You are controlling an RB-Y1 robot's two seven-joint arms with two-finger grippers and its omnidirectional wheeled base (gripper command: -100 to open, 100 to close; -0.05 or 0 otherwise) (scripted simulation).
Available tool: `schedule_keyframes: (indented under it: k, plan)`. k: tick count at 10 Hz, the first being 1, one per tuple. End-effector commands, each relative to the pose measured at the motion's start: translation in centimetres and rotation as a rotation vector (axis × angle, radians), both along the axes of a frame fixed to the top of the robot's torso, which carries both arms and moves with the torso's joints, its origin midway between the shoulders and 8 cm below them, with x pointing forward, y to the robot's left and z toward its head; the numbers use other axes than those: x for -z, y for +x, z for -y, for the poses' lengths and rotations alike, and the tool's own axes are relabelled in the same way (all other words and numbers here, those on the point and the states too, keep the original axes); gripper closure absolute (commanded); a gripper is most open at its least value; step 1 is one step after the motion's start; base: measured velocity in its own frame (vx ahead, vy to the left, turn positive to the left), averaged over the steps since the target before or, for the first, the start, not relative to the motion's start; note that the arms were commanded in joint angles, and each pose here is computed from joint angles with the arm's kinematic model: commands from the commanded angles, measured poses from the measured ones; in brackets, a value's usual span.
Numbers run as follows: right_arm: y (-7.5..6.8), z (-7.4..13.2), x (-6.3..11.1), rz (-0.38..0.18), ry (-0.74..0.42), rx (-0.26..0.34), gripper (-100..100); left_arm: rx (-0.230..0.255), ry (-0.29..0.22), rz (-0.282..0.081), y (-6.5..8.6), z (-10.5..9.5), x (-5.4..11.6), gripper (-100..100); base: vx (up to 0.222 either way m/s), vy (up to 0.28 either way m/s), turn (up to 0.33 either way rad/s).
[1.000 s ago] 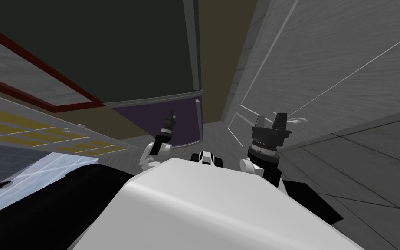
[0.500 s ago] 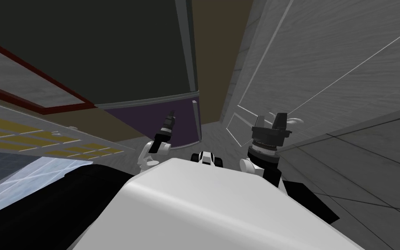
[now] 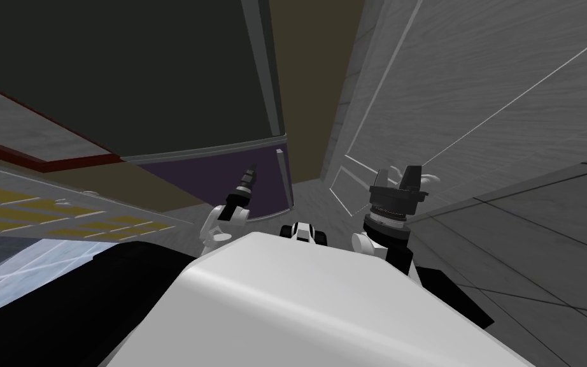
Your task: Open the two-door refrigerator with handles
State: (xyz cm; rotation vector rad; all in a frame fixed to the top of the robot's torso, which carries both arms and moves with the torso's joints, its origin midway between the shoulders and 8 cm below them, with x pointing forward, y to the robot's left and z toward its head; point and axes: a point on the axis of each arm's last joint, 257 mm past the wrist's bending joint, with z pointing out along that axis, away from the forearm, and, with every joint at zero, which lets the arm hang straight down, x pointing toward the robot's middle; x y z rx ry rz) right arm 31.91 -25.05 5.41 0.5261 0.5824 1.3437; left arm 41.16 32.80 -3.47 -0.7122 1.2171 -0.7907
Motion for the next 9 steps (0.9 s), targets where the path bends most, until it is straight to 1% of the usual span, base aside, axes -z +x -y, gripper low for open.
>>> schedule_keyframes:
  k: [1,2,3,4,5,6,7,8,9]
  plan:
    - [0.0,0.0,0.0,0.0,0.0,0.0,0,-0.033,0.019,-0.062,0.3,-1.0,1.3,-100,0.046,-0.058,-0.044]
    - [0.0,0.0,0.0,0.0,0.0,0.0,0,-0.04,0.017,-0.073,0.3,-1.2,1.6,-100,0.038,-0.043,-0.022]
    - [0.0,0.0,0.0,0.0,0.0,0.0,0,-0.056,0.031,-0.102,0.5,-1.8,2.1,-100,0.06,-0.049,-0.043]
    - [0.0,0.0,0.0,0.0,0.0,0.0,0,-0.061,0.03,-0.109,0.5,-1.9,2.3,-100,0.055,-0.035,-0.025]
    - [0.0,0.0,0.0,0.0,0.0,0.0,0,-0.077,0.045,-0.137,0.6,-2.5,2.7,-100,0.048,-0.039,-0.046]
    - [0.0,0.0,0.0,0.0,0.0,0.0,0,-0.082,0.044,-0.144,0.6,-2.6,2.9,-100,0.047,-0.039,-0.022]
    - [0.0,0.0,0.0,0.0,0.0,0.0,0,-0.1,0.059,-0.172,0.7,-3.2,3.3,-100,0.057,-0.053,-0.047]
    - [0.0,0.0,0.0,0.0,0.0,0.0,0,-0.104,0.058,-0.178,0.7,-3.3,3.4,-100,0.049,-0.044,-0.025]
    - [0.0,0.0,0.0,0.0,0.0,0.0,0,-0.121,0.073,-0.203,0.7,-3.9,3.7,-100,0.068,-0.049,-0.047]
